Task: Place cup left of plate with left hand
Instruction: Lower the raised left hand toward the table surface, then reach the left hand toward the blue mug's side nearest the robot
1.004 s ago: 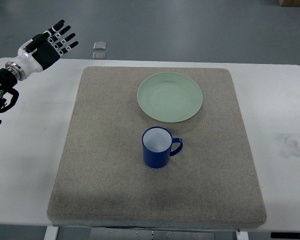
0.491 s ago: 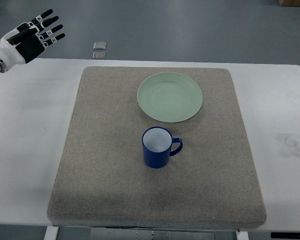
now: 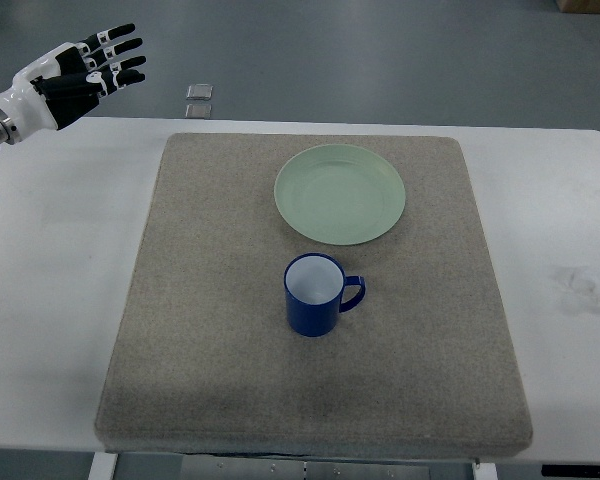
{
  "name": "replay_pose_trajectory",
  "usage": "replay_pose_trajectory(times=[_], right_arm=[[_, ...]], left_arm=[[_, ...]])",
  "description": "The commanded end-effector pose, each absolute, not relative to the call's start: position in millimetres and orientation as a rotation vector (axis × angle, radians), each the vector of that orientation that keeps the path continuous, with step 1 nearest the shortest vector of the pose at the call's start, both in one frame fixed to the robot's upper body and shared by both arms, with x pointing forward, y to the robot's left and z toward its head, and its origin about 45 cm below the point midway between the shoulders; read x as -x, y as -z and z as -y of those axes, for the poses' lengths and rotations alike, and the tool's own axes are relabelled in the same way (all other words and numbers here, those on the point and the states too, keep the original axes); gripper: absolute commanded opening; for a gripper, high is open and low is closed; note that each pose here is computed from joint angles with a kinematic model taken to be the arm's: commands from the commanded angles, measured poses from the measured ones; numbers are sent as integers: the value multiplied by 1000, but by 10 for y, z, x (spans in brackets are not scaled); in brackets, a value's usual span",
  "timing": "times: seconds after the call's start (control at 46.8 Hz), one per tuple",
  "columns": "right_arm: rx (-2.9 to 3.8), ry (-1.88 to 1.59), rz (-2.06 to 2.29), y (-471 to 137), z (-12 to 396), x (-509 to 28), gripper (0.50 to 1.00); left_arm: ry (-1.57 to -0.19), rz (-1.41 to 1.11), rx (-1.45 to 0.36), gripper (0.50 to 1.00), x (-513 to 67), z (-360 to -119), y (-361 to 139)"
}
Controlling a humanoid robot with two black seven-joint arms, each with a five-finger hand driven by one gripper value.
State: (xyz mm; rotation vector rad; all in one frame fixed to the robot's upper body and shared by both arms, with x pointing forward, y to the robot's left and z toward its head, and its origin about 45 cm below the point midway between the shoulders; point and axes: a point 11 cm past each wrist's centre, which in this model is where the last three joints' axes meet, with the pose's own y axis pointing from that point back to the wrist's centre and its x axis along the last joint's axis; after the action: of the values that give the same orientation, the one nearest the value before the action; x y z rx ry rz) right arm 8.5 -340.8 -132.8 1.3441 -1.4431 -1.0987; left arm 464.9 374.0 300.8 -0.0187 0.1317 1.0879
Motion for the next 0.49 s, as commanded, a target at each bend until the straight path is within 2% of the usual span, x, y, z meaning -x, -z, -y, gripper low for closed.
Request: replay_pose_trajectory(times=[0.0,0.47], right_arm=[[-1344,1099,1443,1328,3408,-85,932],[-1344,1099,1443,1328,3408,-85,932]], left_arm=[[-1062,-121,-13,999,-4596,-3704,-2977],[-817,-143,-145,996,-3846,-3190,-2378]])
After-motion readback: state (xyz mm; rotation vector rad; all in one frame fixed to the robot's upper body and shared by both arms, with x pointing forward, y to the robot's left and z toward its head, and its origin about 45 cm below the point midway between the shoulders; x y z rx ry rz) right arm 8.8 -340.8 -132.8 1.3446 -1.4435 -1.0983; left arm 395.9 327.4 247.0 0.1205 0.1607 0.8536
